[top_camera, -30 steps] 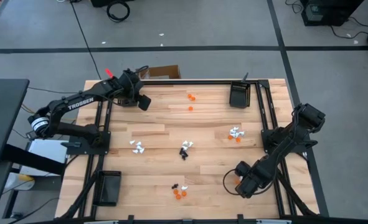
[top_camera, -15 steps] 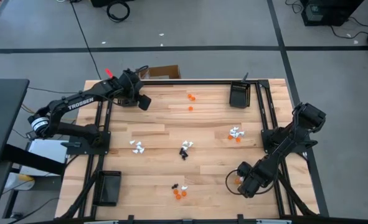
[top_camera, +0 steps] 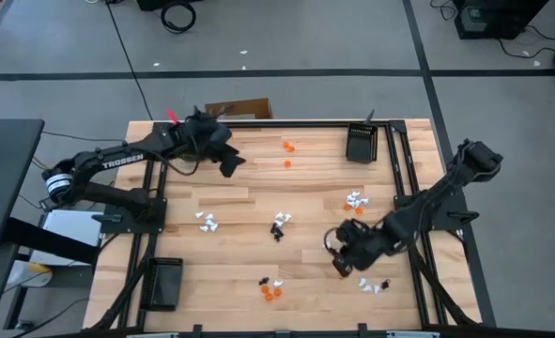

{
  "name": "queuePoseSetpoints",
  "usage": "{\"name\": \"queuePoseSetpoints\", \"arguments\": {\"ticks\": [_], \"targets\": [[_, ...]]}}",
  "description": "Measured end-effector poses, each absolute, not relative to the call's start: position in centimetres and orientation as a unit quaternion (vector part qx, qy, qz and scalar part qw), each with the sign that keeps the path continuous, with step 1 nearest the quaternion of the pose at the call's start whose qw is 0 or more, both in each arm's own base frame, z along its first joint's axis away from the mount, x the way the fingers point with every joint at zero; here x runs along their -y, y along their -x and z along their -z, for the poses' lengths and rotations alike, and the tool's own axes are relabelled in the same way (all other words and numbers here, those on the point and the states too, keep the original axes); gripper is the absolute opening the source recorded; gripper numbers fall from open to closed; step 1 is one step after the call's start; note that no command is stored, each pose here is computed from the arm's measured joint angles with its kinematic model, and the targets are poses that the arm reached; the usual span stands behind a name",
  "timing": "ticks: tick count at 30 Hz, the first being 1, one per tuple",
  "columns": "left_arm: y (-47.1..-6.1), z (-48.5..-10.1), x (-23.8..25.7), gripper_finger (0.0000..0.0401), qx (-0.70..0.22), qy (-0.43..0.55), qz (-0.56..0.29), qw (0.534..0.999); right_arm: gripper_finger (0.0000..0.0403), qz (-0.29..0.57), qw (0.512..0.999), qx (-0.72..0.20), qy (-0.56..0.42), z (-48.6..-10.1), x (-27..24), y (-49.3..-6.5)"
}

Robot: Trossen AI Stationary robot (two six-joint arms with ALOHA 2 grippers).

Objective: Sort Halloween decoration
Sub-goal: Put the black skeleton toy into the top left black basket

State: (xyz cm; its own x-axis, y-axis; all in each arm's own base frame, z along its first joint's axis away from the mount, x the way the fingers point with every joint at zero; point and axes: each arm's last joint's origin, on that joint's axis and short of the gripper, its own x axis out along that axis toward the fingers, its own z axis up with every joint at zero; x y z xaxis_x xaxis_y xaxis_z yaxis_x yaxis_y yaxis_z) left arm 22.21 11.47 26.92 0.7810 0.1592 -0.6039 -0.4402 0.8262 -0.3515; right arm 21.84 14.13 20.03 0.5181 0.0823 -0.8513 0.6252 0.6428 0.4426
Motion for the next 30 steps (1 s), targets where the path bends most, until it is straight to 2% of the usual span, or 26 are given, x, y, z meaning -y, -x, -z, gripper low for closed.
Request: {"name": "queuePoseSetpoints", "arguments": {"ticks": [4,7,11,16,23,30], "targets": [[-24.3,-28.3,-9.0,0.0242,-0.225,0.179,-0.065,0.956,0.0010,0.167,0.811,-0.419,-0.373,-21.0,-11.0,-23.9],[-25.4,-29.3,-7.1,0.0242,-0.181,0.152,-0.024,0.971,0.0010,0.170,0.833,-0.374,-0.370,-21.3,-8.4,-26.0],[-26.6,-29.8,-6.2,0.0242,-0.134,0.194,-0.047,0.971,0.0010,0.169,0.863,-0.287,-0.379,-21.2,-4.7,-29.3],[-27.5,-29.3,-6.6,0.0242,-0.118,0.186,-0.047,0.974,0.0010,0.166,0.887,-0.182,-0.390,-21.3,-1.4,-32.0],[-27.8,-28.9,-8.0,0.0242,-0.116,0.186,-0.025,0.975,0.0010,0.173,0.905,-0.088,-0.378,-22.3,1.0,-33.1],[-28.0,-28.2,-8.6,0.0242,-0.129,0.180,-0.023,0.975,0.0009,0.170,0.924,-0.040,-0.341,-23.3,2.4,-33.2]]}}
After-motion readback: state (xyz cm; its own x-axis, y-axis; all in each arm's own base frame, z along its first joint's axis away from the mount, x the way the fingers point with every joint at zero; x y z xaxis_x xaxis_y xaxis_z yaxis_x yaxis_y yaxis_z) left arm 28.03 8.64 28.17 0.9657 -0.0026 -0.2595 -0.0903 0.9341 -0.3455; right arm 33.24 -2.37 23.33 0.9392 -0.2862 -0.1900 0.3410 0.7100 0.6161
